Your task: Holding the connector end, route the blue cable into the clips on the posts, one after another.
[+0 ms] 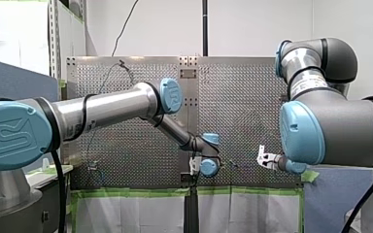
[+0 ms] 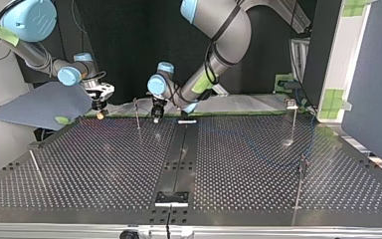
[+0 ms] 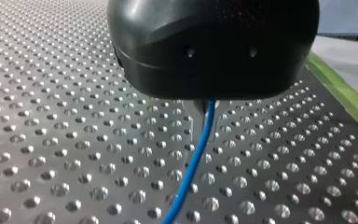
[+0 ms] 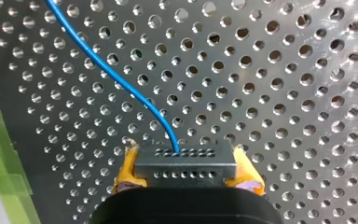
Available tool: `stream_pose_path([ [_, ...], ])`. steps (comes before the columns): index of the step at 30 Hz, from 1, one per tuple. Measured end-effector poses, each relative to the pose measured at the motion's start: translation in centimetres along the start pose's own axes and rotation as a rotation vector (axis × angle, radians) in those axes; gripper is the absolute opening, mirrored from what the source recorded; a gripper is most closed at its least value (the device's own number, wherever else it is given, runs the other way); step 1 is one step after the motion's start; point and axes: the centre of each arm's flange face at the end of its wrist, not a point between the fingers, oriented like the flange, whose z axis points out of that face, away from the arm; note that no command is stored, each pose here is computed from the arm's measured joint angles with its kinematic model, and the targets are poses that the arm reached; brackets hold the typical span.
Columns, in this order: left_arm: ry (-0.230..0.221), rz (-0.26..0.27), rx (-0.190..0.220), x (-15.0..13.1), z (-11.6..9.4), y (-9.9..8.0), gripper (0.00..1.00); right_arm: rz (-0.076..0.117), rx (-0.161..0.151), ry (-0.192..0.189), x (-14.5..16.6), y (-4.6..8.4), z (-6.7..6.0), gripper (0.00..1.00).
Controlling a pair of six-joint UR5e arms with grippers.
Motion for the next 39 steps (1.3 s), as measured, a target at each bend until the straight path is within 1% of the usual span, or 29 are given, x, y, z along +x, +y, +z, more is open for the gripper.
stream_pose_path([
  [3, 0.0, -0.005, -0.004, 0.0, 0.1, 0.3, 0.03, -0.001, 0.005, 0.003, 0.2, 0.0, 0.1, 0.0],
  [4, 0.0, -0.006, -0.005, 0.0, 0.2, 0.4, 0.05, -0.001, 0.007, 0.004, 0.2, 0.0, 0.2, 0.0],
  [7, 0.0, -0.008, -0.008, 0.0, 0.3, 0.6, 0.05, 0.0, 0.011, 0.006, 0.4, 0.0, 0.3, 0.0],
  [8, 0.0, -0.008, -0.009, 0.0, 0.3, 0.6, 0.08, 0.0, 0.012, 0.007, 0.4, 0.0, 0.4, 0.0],
  [12, 0.0, -0.01, -0.012, 0.0, 0.5, 1.0, 0.08, -0.001, 0.014, 0.008, 0.5, 0.0, 0.5, 0.0],
  [14, 0.0, -0.01, -0.013, -0.1, 0.6, 1.1, 0.16, 0.0, 0.014, 0.008, 0.5, 0.0, 0.5, 0.0],
  [15, 0.001, -0.01, -0.014, -0.1, 0.6, 1.2, 0.16, 0.0, 0.015, 0.007, 0.5, 0.0, 0.5, 0.0],
  [16, 0.001, -0.01, -0.014, -0.1, 0.6, 1.2, 0.22, 0.0, 0.015, 0.007, 0.5, -0.1, 0.6, 0.0],
  [17, 0.001, -0.01, -0.014, -0.1, 0.6, 1.2, 0.36, 0.0, 0.016, 0.007, 0.5, -0.1, 0.6, 0.0],
  [18, 0.001, -0.01, -0.011, 0.0, 0.6, 1.1, 0.36, 0.0, 0.016, 0.007, 0.5, -0.1, 0.6, 0.0],
  [19, 0.001, -0.01, -0.009, 0.0, 0.5, 1.0, 0.45, 0.0, 0.017, 0.007, 0.4, -0.2, 0.6, 0.0],
  [20, 0.001, -0.01, -0.006, 0.0, 0.5, 0.9, 0.61, 0.0, 0.017, 0.007, 0.4, -0.2, 0.6, 0.0],
  [21, 0.002, -0.01, -0.002, 0.0, 0.4, 0.8, 0.61, 0.0, 0.018, 0.006, 0.4, -0.2, 0.6, 0.0],
  [22, 0.002, -0.01, 0.0, 0.0, 0.4, 0.7, 0.75, 0.0, 0.019, 0.006, 0.4, -0.2, 0.6, 0.0],
  [23, 0.003, -0.009, 0.002, 0.0, 0.4, 0.6, 0.85, 0.0, 0.02, 0.005, 0.3, -0.2, 0.6, 0.0],
  [24, 0.006, -0.008, 0.005, 0.0, 0.3, 0.6, 0.85, 0.0, 0.021, 0.005, 0.3, -0.2, 0.6, 0.0],
  [25, 0.008, -0.006, 0.007, 0.1, 0.3, 0.5, 0.93, 0.0, 0.021, 0.005, 0.3, -0.2, 0.6, 0.0],
  [26, 0.012, -0.004, 0.01, 0.1, 0.2, 0.5, 0.98, 0.0, 0.021, 0.005, 0.3, -0.2, 0.6, 0.0],
  [35, 0.076, 0.01, 0.02, 0.7, -0.2, 1.0, 0.98, 0.007, 0.028, 0.004, 0.3, -0.1, 0.5, 0.0],
  [37, 0.095, 0.017, 0.028, 0.9, -0.5, 0.8, 0.98, 0.008, 0.028, 0.003, 0.3, -0.1, 0.5, 0.0],
  [39, 0.113, 0.025, 0.045, 1.0, -0.9, 0.4, 0.98, 0.008, 0.029, 0.003, 0.3, -0.1, 0.5, 0.0],
])
